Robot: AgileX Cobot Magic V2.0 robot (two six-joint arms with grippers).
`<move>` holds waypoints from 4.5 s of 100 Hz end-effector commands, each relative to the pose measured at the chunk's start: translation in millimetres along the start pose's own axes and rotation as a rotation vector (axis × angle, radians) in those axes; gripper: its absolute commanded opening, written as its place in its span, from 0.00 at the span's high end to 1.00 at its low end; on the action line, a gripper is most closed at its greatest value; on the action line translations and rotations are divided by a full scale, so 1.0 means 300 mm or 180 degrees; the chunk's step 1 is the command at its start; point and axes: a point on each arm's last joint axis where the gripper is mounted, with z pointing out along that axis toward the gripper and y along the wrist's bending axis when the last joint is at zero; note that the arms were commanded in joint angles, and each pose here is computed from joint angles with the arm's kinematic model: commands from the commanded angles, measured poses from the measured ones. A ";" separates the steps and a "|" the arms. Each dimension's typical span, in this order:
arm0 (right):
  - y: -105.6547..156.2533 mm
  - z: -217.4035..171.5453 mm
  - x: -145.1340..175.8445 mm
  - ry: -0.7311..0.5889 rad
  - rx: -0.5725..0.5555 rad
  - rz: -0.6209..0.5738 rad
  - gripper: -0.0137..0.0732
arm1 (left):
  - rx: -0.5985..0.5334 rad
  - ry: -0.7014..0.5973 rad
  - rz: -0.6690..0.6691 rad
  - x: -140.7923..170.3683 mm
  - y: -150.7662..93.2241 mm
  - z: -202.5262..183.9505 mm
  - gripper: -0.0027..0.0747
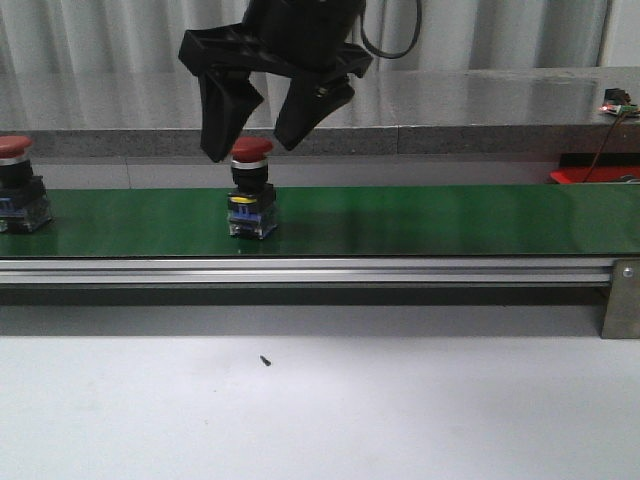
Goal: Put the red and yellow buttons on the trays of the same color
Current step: 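Close the right gripper on the red button's cap and lift it, then carry the red button to the red tray and release it, then move the right gripper back over the second red button on the belt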
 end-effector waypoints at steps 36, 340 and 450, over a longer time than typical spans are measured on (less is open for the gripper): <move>-0.004 -0.062 -0.054 -0.0326 0.0146 -0.0153 0.62 | -0.0003 -0.0291 -0.0022 -0.044 -0.001 -0.012 0.99; -1.214 -0.630 0.632 -0.0726 0.2502 0.2271 0.26 | -0.0003 -0.0291 -0.0022 -0.044 -0.001 -0.012 0.99; -0.426 -0.437 0.143 -0.0286 0.0990 0.0517 0.26 | -0.0003 -0.0291 -0.0022 -0.044 -0.001 -0.012 0.99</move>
